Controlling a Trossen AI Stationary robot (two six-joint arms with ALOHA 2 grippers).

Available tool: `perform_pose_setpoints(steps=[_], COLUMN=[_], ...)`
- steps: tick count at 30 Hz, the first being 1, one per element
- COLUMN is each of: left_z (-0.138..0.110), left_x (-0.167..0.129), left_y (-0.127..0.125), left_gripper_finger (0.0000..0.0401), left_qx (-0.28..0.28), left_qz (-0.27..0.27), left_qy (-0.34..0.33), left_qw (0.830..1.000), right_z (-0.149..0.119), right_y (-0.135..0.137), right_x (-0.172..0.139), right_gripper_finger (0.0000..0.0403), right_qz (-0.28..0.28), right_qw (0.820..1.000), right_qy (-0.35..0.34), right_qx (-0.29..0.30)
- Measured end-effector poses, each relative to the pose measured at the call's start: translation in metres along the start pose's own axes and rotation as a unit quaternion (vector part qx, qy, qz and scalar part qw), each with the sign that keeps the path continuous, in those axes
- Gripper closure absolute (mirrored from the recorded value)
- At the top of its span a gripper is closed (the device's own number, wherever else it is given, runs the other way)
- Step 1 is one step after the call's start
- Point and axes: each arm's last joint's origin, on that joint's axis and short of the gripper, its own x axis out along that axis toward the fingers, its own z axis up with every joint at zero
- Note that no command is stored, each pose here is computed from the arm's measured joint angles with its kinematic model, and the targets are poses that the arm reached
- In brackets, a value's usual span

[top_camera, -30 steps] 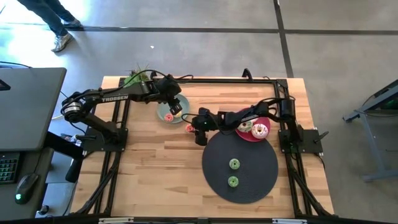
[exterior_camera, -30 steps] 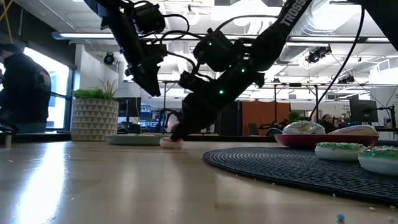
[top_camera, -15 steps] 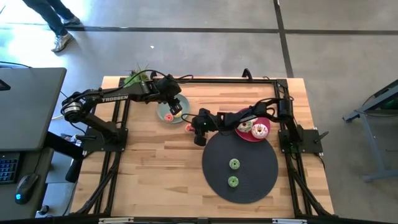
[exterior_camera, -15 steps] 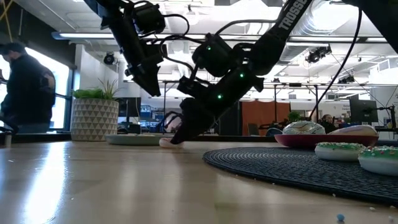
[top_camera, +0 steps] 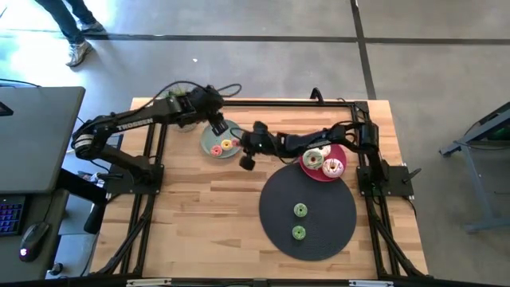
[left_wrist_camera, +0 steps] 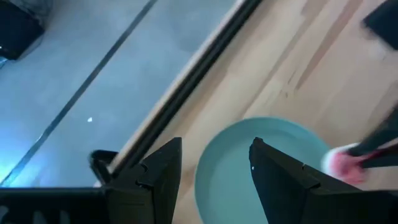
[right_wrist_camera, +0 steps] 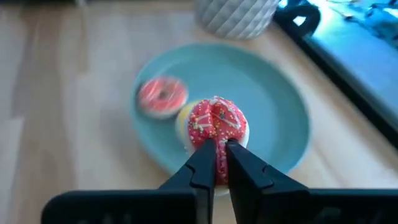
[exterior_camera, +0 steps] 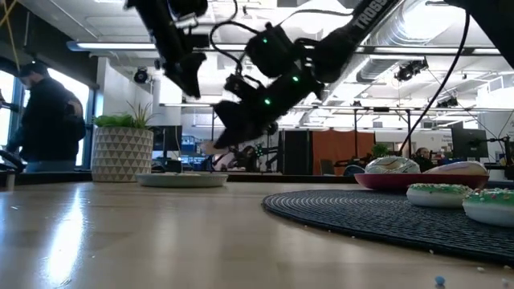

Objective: Pick & Place donuts
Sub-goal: Put the small pink donut on the gray plate

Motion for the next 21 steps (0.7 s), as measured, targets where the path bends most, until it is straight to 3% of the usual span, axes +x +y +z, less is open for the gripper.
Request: perform_pose_setpoints(steps=[7, 21], left_z=[0.023, 0.017], left_x=[-0.025, -0.026], left_y=[0.010, 0.010], left_gripper_finger=[0.0222, 0.0222], left_qx=[-0.015, -0.008], left_qz=[-0.016, -0.017], left_qy=[-0.039, -0.007], left_qw=[0.999, 1.000], right_z=[0.026, -0.004], right_y=[-0.030, -0.025], right_x=[0.018, 0.047], right_gripper_finger=[0.0381, 0.0371], right_qz=[-0.032, -0.042], right_qw=[0.999, 0.996], right_qy=[0.008, 0.074], right_qx=[0.040, 0.028])
